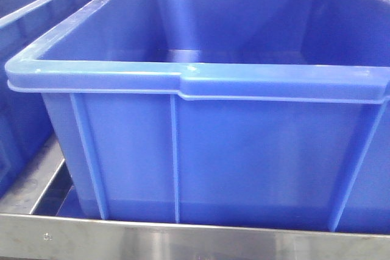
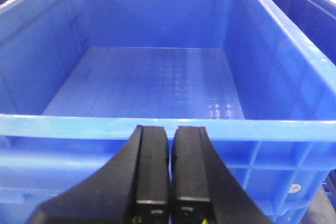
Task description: Pick red cube and place on left shelf
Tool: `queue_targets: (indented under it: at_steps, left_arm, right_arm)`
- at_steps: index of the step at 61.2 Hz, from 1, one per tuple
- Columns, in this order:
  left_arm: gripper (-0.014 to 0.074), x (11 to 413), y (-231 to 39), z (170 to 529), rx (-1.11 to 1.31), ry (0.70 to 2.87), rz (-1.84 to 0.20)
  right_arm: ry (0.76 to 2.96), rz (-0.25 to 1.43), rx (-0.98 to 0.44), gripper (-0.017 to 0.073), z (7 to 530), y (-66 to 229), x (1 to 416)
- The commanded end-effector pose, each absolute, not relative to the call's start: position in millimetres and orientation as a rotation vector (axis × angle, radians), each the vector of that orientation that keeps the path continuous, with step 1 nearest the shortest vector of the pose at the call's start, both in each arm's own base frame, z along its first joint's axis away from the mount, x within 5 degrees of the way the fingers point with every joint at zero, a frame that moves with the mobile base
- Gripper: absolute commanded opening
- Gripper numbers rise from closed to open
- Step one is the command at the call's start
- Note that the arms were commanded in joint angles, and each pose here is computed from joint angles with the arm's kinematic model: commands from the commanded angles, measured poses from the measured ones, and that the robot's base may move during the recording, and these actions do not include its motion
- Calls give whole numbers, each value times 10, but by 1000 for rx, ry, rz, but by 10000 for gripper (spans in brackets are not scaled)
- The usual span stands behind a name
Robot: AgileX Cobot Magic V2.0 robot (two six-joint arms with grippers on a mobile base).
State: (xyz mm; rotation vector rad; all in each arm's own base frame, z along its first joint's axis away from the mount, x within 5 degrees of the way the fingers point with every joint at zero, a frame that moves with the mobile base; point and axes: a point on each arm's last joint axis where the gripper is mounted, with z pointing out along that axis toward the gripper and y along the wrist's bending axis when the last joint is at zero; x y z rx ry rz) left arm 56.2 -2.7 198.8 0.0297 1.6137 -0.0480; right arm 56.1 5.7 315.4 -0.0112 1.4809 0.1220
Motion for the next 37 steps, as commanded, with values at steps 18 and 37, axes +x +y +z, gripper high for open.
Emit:
queue_targets:
  at_steps: [18, 37]
  left_arm:
    - [102, 560, -28, 1999, 24, 1533, -55]
    - [102, 560, -28, 1999, 24, 1533, -55]
  right_arm:
    - [1365, -93, 179, 55, 2498, -96, 502]
    - [1378, -126, 154, 55, 2177, -102, 519]
